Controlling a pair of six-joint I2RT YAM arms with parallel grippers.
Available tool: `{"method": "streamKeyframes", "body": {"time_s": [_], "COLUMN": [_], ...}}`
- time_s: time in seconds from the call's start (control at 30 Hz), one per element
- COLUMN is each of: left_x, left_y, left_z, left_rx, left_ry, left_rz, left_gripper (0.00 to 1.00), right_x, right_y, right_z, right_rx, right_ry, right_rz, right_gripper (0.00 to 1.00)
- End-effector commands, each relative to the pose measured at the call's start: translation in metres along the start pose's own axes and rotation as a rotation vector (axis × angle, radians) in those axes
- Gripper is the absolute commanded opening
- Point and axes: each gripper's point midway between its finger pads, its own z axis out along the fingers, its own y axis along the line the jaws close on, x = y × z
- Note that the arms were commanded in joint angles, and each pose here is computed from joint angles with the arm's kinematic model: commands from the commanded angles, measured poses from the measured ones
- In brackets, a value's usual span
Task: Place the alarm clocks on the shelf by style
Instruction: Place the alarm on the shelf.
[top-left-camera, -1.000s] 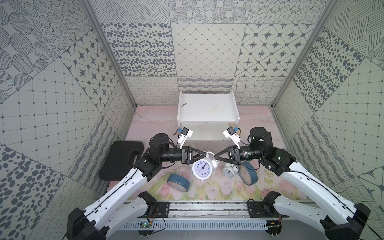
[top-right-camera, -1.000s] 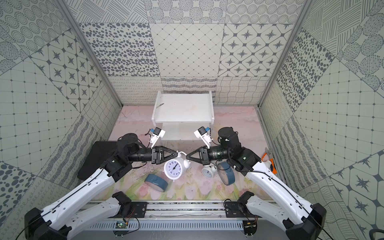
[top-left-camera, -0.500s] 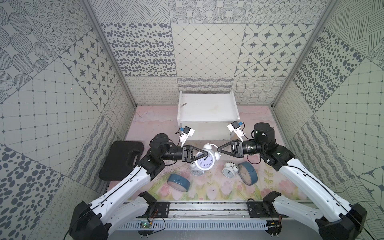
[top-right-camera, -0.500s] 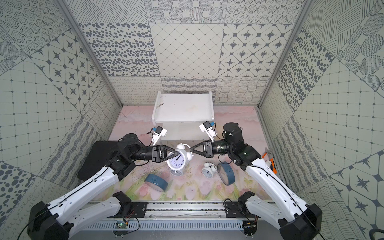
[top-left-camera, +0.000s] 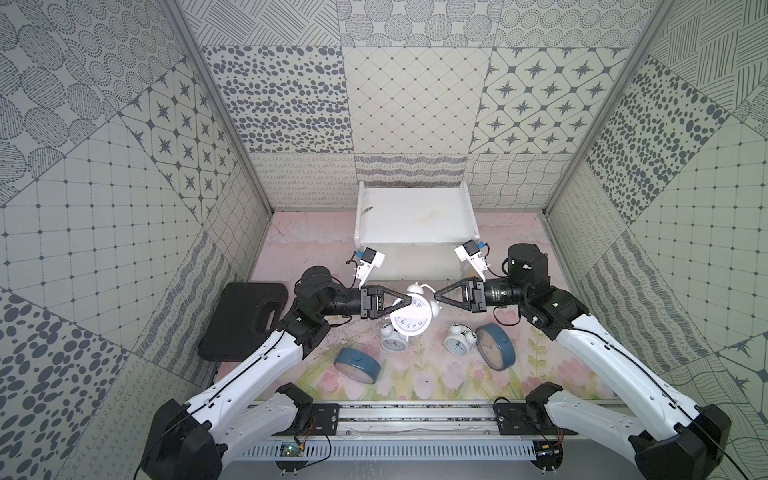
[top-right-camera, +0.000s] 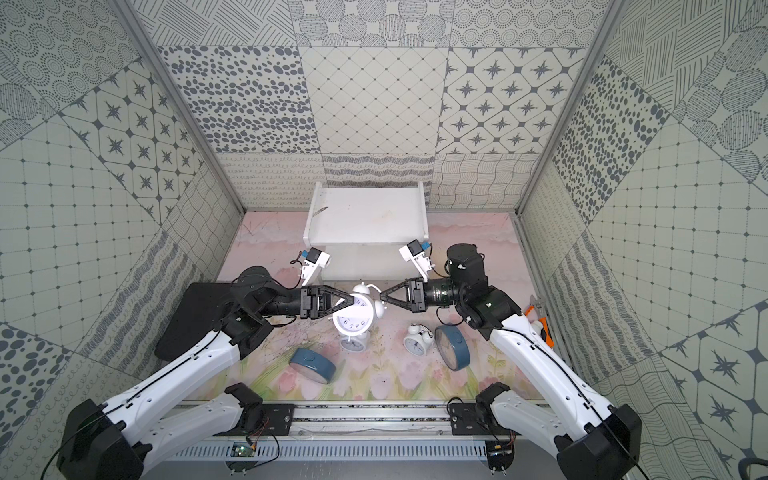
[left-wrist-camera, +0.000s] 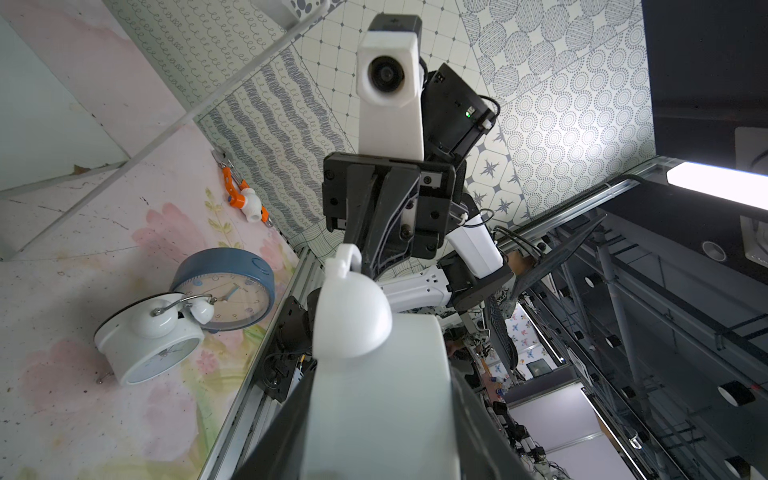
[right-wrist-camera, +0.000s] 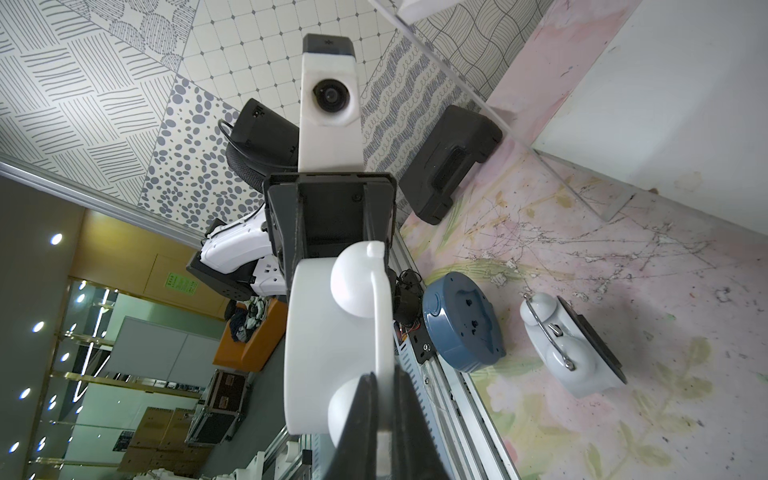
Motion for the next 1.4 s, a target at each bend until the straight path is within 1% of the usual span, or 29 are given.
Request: {"method": "streamKeyframes", "body": {"time_s": [0.0, 0.1, 0.17, 0.2, 0.27, 0.33, 0.37, 0.4, 0.43, 0.53, 0.67, 0.77, 1.03, 1.27, 1.37], "left_x": [-0.012, -0.017, -0.023, -0.027, -0.038, -0.048, -0.053, -0.057, -0.06, -0.067, -0.07, -0.07, -0.071, -0.07, -0.068], "left_y": [-0.002, -0.001, 0.0, 0.0, 0.003, 0.004, 0.001, -0.001, -0.004, -0.008, -0.011, -0.012, -0.018, -0.021, -0.02], "left_z": [-0.002, -0.002, -0.004, -0.005, -0.01, -0.016, -0.02, -0.023, -0.025, -0.029, -0.028, -0.029, -0.032, -0.03, -0.028], "left_rx": [0.007, -0.002, -0.015, -0.029, -0.059, -0.077, -0.066, -0.056, -0.046, -0.022, 0.005, 0.017, 0.041, 0.075, 0.076], "left_ry": [-0.064, -0.092, -0.127, -0.158, -0.235, -0.32, -0.359, -0.396, -0.423, -0.471, -0.478, -0.488, -0.503, -0.486, -0.472], "left_rz": [0.031, 0.033, 0.036, 0.04, 0.045, 0.042, 0.052, 0.057, 0.056, 0.054, 0.049, 0.042, 0.039, 0.031, 0.024], "left_gripper": [0.38, 0.34, 0.34, 0.34, 0.35, 0.35, 0.35, 0.35, 0.35, 0.34, 0.33, 0.33, 0.33, 0.32, 0.32], "right_x": [-0.023, -0.034, -0.043, -0.047, -0.051, -0.052, -0.05, -0.047, -0.044, -0.034, -0.024, -0.022, -0.022, -0.029, -0.031], "right_y": [0.013, 0.013, 0.01, 0.006, 0.002, 0.004, 0.01, 0.013, 0.015, 0.03, 0.04, 0.043, 0.03, 0.036, 0.041], "right_z": [-0.002, -0.005, -0.011, -0.016, -0.026, -0.038, -0.041, -0.043, -0.042, -0.026, -0.002, 0.01, 0.026, 0.031, 0.032], "right_rx": [-0.011, 0.025, 0.08, 0.13, 0.177, 0.167, 0.143, 0.129, 0.123, 0.054, -0.02, -0.034, -0.007, -0.029, -0.041], "right_ry": [-0.067, -0.117, -0.183, -0.239, -0.351, -0.472, -0.523, -0.557, -0.563, -0.507, -0.407, -0.371, -0.346, -0.347, -0.34], "right_rz": [-0.079, -0.069, -0.063, -0.05, -0.028, -0.003, -0.001, 0.0, -0.001, -0.021, -0.027, -0.037, -0.014, -0.022, -0.031], "right_gripper": [0.13, 0.36, 0.56, 0.76, 0.87, 0.97, 1.0, 0.99, 0.99, 1.0, 0.93, 0.88, 0.8, 0.73, 0.72]}}
